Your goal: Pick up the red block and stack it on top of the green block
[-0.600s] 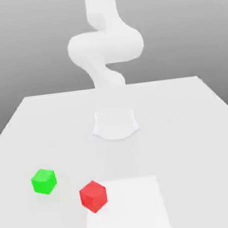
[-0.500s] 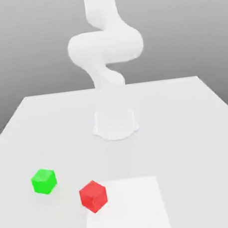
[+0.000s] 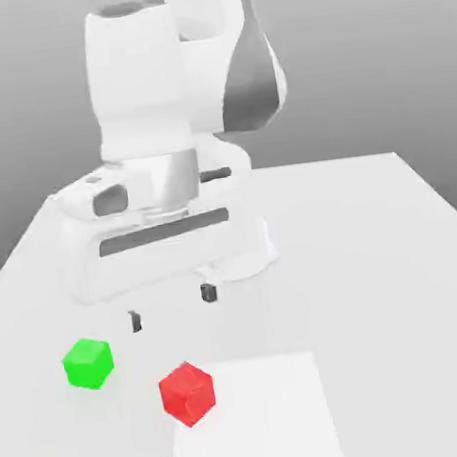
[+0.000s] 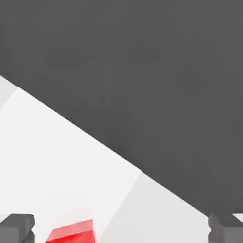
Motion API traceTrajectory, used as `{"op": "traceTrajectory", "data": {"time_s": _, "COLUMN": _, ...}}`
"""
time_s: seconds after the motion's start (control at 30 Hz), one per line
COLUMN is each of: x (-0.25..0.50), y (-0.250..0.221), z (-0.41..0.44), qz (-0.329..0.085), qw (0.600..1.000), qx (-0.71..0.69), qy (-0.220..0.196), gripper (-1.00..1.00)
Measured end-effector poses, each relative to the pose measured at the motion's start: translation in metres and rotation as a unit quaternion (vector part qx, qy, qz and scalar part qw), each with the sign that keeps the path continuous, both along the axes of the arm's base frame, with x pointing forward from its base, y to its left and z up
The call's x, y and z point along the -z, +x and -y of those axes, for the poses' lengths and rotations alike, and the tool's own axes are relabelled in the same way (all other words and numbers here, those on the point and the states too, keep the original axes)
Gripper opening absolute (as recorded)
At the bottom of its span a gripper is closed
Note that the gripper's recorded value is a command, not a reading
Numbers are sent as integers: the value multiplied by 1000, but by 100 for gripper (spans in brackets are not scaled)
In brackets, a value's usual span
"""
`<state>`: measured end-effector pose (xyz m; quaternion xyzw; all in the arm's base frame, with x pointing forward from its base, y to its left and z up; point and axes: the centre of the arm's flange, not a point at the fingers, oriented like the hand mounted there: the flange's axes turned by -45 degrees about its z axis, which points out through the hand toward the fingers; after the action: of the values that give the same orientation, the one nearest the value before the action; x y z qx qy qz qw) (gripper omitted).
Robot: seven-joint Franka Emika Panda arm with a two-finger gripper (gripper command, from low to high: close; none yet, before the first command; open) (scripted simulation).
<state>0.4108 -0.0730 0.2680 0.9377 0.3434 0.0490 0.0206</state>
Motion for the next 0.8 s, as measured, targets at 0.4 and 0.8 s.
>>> {"op": "traceTrajectory", "data": {"time_s": 0.4, "x": 122, "y": -30, "z": 7, "qz": -53, "qw": 997, "qx": -55, "qy": -1, "gripper": -100}}
{"op": "traceTrajectory", "data": {"time_s": 0.8, "x": 60, "y": -36, "z": 23, "qz": -54, "qw": 998, "qx": -25, "qy": 1, "gripper": -100}}
